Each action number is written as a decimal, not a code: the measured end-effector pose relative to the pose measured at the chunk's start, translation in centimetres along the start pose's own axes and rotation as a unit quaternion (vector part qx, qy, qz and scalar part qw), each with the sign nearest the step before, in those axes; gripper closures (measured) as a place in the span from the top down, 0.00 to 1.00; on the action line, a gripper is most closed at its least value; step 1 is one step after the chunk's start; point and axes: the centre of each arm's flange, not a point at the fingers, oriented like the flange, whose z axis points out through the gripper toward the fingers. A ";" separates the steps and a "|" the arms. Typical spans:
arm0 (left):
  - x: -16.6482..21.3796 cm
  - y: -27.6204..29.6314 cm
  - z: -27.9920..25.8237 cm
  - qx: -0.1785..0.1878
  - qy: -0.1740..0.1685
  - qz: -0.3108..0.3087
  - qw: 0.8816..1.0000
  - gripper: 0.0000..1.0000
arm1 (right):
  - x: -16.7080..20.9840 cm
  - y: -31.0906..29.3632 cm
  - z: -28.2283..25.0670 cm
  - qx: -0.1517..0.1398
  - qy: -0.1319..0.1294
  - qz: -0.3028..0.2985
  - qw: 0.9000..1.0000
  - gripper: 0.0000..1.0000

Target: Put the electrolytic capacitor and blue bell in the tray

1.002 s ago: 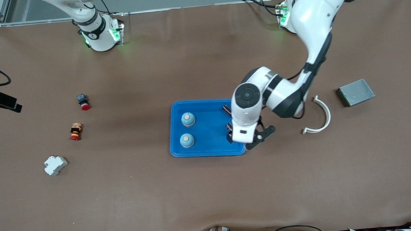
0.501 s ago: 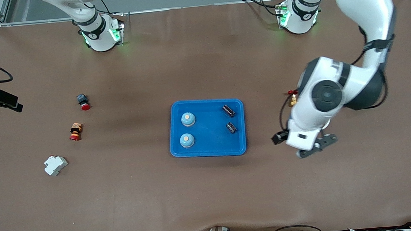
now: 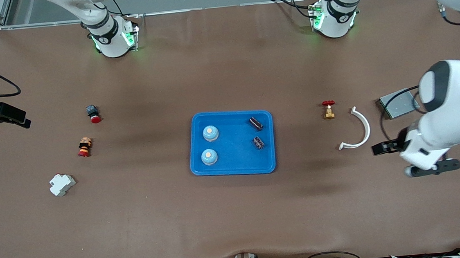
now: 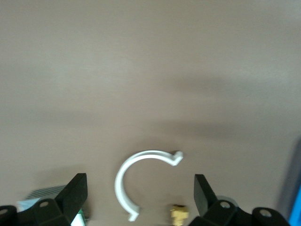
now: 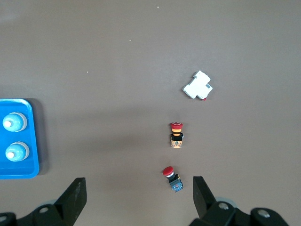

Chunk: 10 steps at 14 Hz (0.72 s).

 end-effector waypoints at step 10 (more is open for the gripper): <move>-5.1 -1.5 -11.0 0.003 0.042 0.039 0.998 1.00 | 0.0 -0.1 0.0 0.000 0.000 -0.001 1.000 1.00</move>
